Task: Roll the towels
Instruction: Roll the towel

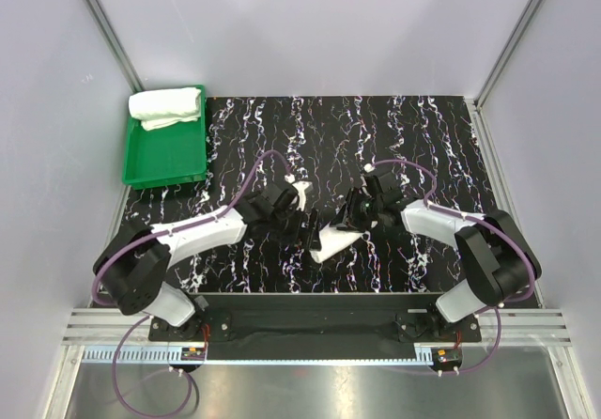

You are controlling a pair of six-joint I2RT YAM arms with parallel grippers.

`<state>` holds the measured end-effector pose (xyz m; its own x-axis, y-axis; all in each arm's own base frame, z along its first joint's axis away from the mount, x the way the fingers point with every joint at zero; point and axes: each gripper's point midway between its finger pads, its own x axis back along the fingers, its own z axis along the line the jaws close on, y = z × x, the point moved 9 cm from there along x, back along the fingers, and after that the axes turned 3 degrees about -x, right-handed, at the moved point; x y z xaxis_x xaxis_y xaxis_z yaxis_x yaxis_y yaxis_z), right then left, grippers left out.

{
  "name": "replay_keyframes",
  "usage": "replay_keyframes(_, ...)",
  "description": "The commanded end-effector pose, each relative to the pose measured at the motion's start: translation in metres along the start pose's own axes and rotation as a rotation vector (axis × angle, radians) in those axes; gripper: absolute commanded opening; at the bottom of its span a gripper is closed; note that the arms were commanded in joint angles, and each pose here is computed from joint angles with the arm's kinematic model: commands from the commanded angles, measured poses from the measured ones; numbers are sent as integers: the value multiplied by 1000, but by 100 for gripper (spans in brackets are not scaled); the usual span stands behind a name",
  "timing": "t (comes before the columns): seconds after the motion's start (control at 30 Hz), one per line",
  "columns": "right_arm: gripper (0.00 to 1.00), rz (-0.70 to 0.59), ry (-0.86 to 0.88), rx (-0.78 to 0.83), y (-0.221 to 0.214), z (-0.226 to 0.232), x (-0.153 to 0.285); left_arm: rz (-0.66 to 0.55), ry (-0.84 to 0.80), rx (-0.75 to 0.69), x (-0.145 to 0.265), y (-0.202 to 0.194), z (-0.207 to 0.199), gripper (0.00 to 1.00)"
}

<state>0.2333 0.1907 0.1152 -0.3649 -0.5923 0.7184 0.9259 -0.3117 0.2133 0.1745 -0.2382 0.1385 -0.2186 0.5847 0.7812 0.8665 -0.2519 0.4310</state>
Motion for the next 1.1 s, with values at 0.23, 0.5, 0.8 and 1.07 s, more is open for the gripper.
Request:
replay_keyframes(0.23, 39, 60, -179, -13, -19, -36, -4, -81, -76, -63, -52, 32, -2, 83)
replay_keyframes(0.5, 40, 28, -183, -9, -17, -29, 9, 0, -23, 15, -85, 0, 24, 75)
replay_keyframes(0.8, 66, -113, -154, 42, -2, 5, 59, 38, -24, 50, -92, -20, 33, 73)
replay_keyframes(1.07, 80, -239, -107, -34, -22, 7, 107, 38, -45, 58, -93, -24, 33, 71)
